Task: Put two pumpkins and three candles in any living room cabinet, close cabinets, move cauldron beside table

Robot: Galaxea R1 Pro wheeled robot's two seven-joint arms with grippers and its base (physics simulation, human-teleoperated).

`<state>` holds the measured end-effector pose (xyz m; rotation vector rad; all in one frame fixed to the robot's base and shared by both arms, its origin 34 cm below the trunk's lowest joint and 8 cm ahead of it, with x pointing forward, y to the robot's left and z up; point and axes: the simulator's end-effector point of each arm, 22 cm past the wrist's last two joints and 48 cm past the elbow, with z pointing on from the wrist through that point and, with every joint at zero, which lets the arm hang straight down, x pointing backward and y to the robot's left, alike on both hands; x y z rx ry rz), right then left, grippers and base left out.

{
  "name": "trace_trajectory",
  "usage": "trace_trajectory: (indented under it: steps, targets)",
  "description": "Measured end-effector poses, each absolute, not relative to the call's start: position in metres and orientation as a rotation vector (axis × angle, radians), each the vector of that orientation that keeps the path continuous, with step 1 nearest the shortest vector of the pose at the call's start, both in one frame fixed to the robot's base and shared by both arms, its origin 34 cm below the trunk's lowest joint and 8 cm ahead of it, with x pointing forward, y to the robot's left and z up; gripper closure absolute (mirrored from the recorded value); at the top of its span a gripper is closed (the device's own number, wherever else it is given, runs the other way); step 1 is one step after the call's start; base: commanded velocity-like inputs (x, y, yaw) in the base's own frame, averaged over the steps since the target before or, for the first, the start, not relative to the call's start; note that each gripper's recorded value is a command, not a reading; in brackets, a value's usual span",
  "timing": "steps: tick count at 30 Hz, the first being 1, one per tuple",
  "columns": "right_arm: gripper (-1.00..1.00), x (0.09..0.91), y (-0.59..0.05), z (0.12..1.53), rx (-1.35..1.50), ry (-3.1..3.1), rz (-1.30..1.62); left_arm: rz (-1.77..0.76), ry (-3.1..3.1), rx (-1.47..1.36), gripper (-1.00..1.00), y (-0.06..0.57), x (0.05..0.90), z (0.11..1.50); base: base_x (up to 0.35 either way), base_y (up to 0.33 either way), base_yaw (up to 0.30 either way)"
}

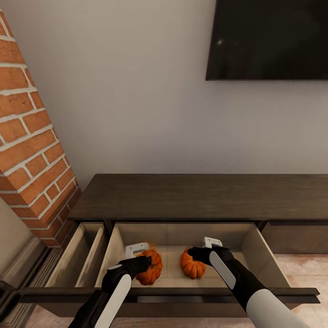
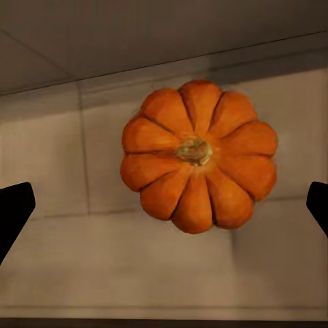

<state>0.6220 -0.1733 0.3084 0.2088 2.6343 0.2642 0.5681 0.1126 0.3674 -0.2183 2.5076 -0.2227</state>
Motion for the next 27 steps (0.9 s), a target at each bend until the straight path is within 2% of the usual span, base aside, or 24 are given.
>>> trace_trajectory:
  steps: [27]
  targets:
    - [-1.0,0.629,-0.174,0.343,0.196,2.59,0.267,-0.274,2.397,-0.204,-1.0,0.107,0.586,0.43,0.0,0.0,0.0]
